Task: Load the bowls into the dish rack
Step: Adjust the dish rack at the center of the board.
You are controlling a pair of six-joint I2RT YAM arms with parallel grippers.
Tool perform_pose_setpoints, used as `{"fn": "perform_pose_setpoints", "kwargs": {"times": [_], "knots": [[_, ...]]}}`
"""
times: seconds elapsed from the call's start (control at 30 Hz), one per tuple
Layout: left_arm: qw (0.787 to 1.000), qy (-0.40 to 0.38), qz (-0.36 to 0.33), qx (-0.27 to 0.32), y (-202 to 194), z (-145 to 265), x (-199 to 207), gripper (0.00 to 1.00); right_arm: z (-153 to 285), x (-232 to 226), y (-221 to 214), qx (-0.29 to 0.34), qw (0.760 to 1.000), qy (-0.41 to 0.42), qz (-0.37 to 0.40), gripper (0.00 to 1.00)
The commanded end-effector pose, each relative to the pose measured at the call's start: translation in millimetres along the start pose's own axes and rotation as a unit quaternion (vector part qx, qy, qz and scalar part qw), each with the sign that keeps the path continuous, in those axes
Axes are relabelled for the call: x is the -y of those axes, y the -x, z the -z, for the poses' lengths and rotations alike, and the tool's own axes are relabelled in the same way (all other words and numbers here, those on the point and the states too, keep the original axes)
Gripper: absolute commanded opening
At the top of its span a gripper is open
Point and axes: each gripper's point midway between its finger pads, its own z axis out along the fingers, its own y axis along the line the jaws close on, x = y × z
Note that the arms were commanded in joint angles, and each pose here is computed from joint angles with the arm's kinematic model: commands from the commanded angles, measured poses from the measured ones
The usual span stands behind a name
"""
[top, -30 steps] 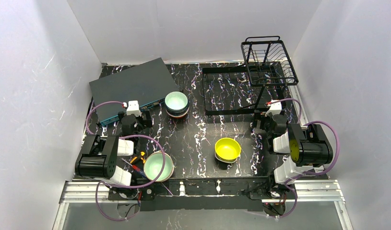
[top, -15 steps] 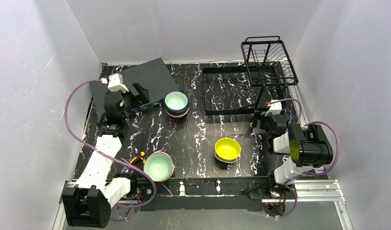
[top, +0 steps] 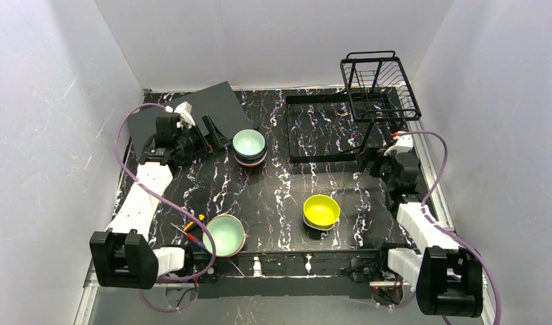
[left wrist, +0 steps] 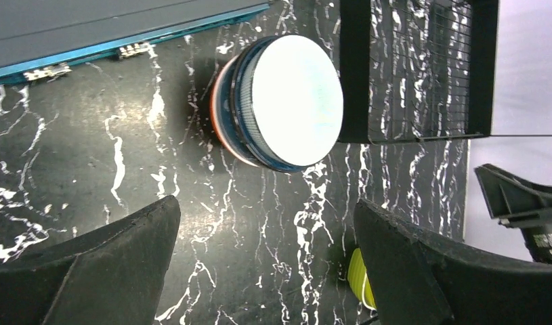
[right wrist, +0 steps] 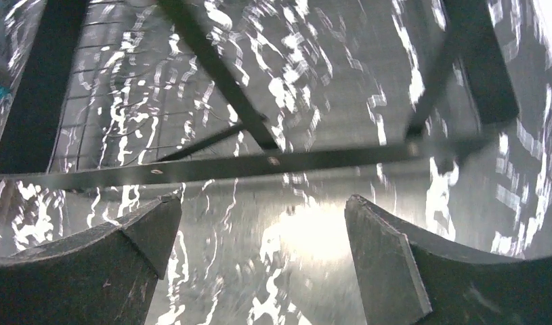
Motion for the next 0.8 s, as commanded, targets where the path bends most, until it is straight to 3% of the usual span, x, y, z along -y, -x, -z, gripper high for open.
{"fn": "perform_pose_setpoints", "kwargs": {"times": [0.0, 0.03, 0.07, 0.17, 0.27, 0.37, 0.53, 0.77], "knots": [[0.996, -0.077, -0.033, 0.007, 20.1, 12.5, 38.9, 0.98, 29.7, 41.7, -36.1, -0.103, 0.94, -0.222, -0.239, 0.99], [0.996, -0.083, -0.038, 0.014, 25.4, 12.0, 42.4, 0.98, 45.2, 52.6, -51.8, -0.13, 0.905, -0.291, -0.282, 0.99], [0.995, -0.089, -0.043, 0.021, 31.6, 12.2, 46.5, 0.98, 52.4, 54.3, -61.0, -0.152, 0.891, -0.313, -0.292, 0.99], [0.99, -0.13, -0.055, 0.021, 44.7, 9.0, 65.1, 0.98, 30.2, -3.1, -56.9, -0.214, 0.935, -0.116, -0.257, 0.99], [0.99, -0.136, -0.047, 0.003, 57.5, -0.8, 72.8, 0.98, 29.7, -39.1, -45.2, -0.196, 0.941, -0.006, -0.274, 0.99], [0.99, -0.137, -0.027, -0.01, 69.1, -14.0, 73.5, 0.98, 40.2, -50.4, -46.8, -0.183, 0.944, 0.03, -0.274, 0.99], [0.989, -0.144, -0.022, 0.031, 87.2, -21.1, 72.8, 0.98, 54.1, -58.6, -64.8, -0.227, 0.94, 0.055, -0.251, 0.99], [0.991, -0.116, -0.026, 0.06, 92.9, -13.8, 55.2, 0.98, 61.5, -80.4, -71.1, -0.235, 0.932, 0.105, -0.256, 0.99]]}}
